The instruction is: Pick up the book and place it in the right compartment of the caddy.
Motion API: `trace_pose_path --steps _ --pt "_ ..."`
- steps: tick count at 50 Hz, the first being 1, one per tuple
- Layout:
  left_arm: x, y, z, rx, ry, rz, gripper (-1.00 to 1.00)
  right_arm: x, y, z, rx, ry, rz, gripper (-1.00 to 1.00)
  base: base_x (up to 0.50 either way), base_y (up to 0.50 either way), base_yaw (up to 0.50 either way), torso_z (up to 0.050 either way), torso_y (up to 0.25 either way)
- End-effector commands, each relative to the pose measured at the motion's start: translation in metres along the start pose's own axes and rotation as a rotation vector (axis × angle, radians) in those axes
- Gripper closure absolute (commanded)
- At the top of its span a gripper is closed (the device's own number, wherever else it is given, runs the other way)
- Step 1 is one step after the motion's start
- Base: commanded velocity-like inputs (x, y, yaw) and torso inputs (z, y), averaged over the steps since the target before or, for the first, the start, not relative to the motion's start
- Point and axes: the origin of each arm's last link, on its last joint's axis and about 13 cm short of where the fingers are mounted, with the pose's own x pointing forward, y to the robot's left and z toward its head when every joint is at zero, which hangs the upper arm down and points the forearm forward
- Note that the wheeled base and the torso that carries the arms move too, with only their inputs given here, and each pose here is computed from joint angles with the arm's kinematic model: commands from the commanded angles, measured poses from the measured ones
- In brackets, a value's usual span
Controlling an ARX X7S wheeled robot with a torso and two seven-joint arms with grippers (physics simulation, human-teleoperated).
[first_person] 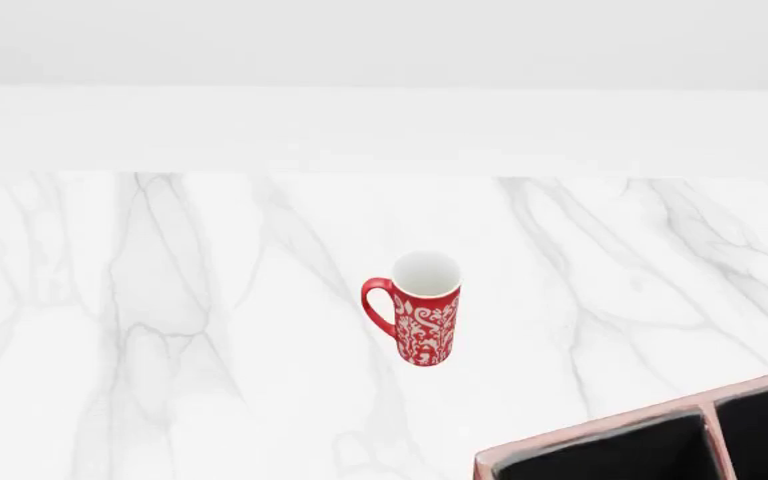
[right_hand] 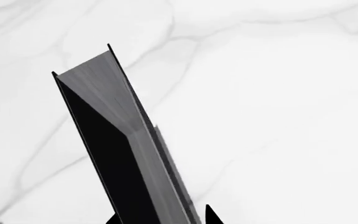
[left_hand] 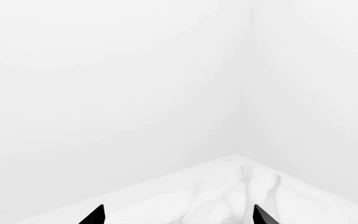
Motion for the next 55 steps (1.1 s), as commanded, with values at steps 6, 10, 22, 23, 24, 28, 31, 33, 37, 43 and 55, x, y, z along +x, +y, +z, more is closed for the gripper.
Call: trace_pose_path --steps 6,10,22,23,24,28,31,33,37,43,55 --pt "-0.005 0.003 -0.001 0.004 -0.002 0.001 -1.0 -0.006 -0.012 0.015 0.06 -0.177 -0.079 1.0 0.0 0.0 0.0 0.0 0.0" --pt "-0.004 0.0 -0.002 0.005 -0.002 -0.006 -1.0 -0.028 -0.031 0.031 0.141 -0.277 -0.247 1.0 0.0 0.0 0.0 0.0 0.0" --pt "-0.004 -0.004 -0.002 0.007 -0.003 -0.021 -1.0 -0.062 -0.05 0.053 0.273 -0.352 -0.474 1.0 0.0 0.0 0.0 0.0 0.0" --pt "-0.004 -0.004 -0.002 0.007 -0.004 -0.022 -1.0 -0.069 -0.051 0.056 0.27 -0.363 -0.488 1.0 0.0 0.0 0.0 0.0 0.0" --pt "-0.004 -0.004 -0.002 0.008 -0.005 -0.023 -1.0 -0.074 -0.052 0.059 0.269 -0.374 -0.502 1.0 0.0 0.0 0.0 0.0 0.0" --pt "-0.004 -0.006 -0.001 0.012 -0.006 -0.029 -1.0 -0.105 -0.06 0.075 0.284 -0.418 -0.589 1.0 0.0 0.0 0.0 0.0 0.0" --pt "-0.003 -0.007 -0.002 0.014 -0.005 -0.034 -1.0 -0.124 -0.064 0.084 0.301 -0.444 -0.64 1.0 0.0 0.0 0.0 0.0 0.0" --pt "-0.003 -0.007 -0.002 0.012 -0.005 -0.035 -1.0 -0.132 -0.068 0.087 0.315 -0.461 -0.659 1.0 0.0 0.0 0.0 0.0 0.0" --pt "-0.003 -0.009 -0.002 0.014 -0.004 -0.041 -1.0 -0.145 -0.075 0.088 0.344 -0.483 -0.715 1.0 0.0 0.0 0.0 0.0 0.0" --pt "-0.002 -0.011 -0.002 0.016 -0.005 -0.046 -1.0 -0.151 -0.086 0.078 0.4 -0.496 -0.817 1.0 0.0 0.0 0.0 0.0 0.002" --pt "-0.001 -0.014 -0.002 0.015 -0.005 -0.057 -1.0 -0.18 -0.095 0.056 0.549 -0.526 -1.002 1.0 0.0 0.0 0.0 0.0 0.001"
